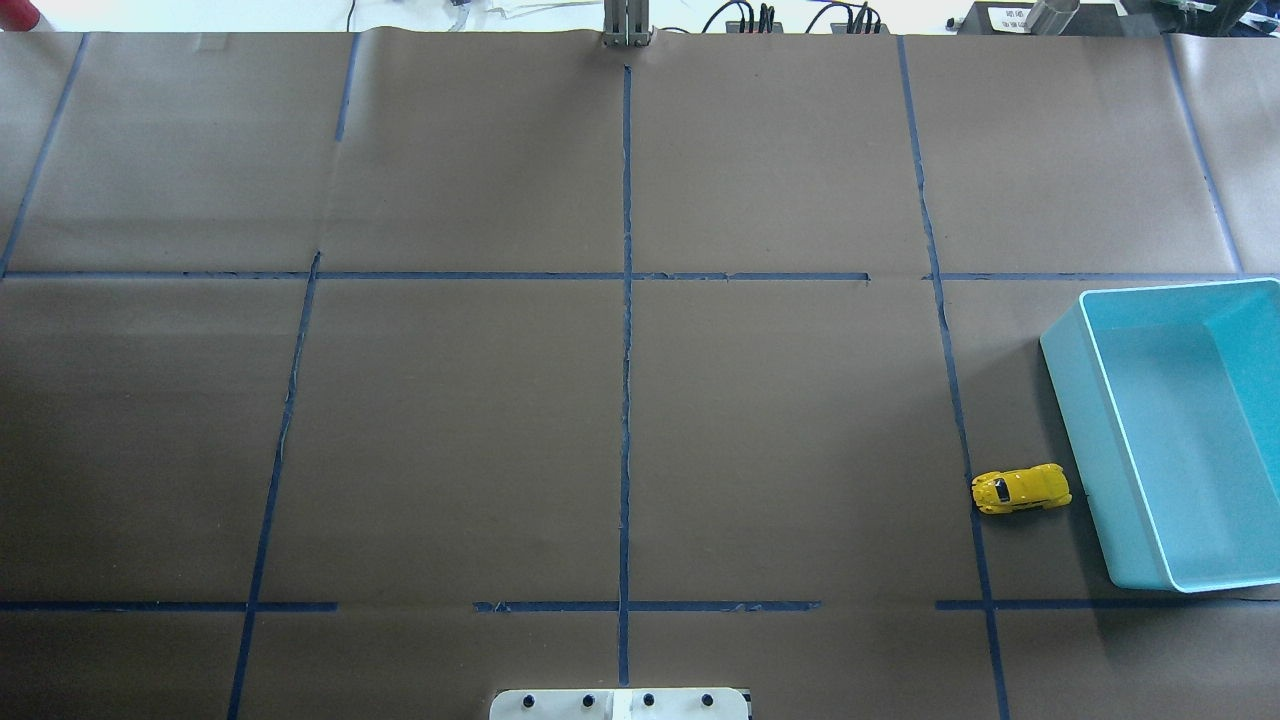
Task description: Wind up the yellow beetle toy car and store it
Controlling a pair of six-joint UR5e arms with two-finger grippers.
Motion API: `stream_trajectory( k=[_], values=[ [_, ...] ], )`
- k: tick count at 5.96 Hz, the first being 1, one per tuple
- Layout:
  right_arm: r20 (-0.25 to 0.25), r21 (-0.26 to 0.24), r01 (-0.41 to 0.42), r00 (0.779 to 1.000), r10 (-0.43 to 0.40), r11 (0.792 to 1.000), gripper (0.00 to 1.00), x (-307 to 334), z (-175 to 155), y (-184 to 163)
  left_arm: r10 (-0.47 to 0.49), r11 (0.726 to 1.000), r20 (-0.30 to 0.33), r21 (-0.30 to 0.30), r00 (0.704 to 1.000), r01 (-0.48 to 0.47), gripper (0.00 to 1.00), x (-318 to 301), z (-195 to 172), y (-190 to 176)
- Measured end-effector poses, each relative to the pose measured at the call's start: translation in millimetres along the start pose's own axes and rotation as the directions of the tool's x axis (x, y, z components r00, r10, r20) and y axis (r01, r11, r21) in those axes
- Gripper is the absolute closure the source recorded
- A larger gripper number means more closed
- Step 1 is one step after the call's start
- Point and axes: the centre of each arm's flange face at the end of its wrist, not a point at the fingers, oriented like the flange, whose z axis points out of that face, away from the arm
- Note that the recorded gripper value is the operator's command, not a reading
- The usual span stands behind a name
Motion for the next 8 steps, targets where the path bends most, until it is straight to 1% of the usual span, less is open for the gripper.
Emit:
stream_trajectory(
  k=[1,2,3,4,5,6,7,8],
  values=[
    [0.000,0.003,0.001,1.000,-0.001,1.000,0.00,-1.0,-1.3,-1.2,-0.134,0.991,-0.012,0.012,0.991,0.134,0.00,-23.9,-10.0,39.6],
    [0.000,0.008,0.004,1.000,-0.004,1.000,0.00,-2.7,-3.0,-3.3,-0.310,0.950,-0.038,0.024,0.950,0.311,0.00,-34.7,-15.8,74.5],
    [0.001,0.011,0.008,1.000,-0.008,1.000,0.00,-3.9,-4.2,-4.8,-0.473,0.879,-0.065,0.025,0.879,0.475,0.00,-39.4,-18.3,103.6],
    [0.001,0.012,0.010,1.000,-0.010,1.000,0.00,-5.3,-4.7,-5.7,-0.590,0.805,-0.074,0.022,0.804,0.593,0.00,-44.5,-22.3,130.4],
    [0.004,0.011,0.012,1.000,-0.012,1.000,0.00,-6.8,-4.4,-6.7,-0.663,0.746,-0.076,0.012,0.745,0.666,0.00,-49.2,-28.2,149.2],
    [0.008,0.032,0.042,0.999,-0.042,0.999,0.00,-12.0,-4.2,-10.2,-0.711,0.701,-0.079,-0.013,0.698,0.713,0.00,-51.7,-30.7,162.5],
    [0.034,0.071,0.091,0.995,-0.094,0.993,0.00,-23.2,-5.9,-15.3,-0.743,0.669,-0.082,-0.039,0.665,0.743,0.00,-52.3,-28.3,175.1],
    [0.119,0.104,0.127,0.983,-0.139,0.986,0.00,-38.6,-10.1,-17.6,-0.759,0.651,-0.082,-0.056,0.646,0.757,0.00,-50.9,-24.0,185.3]
  ],
)
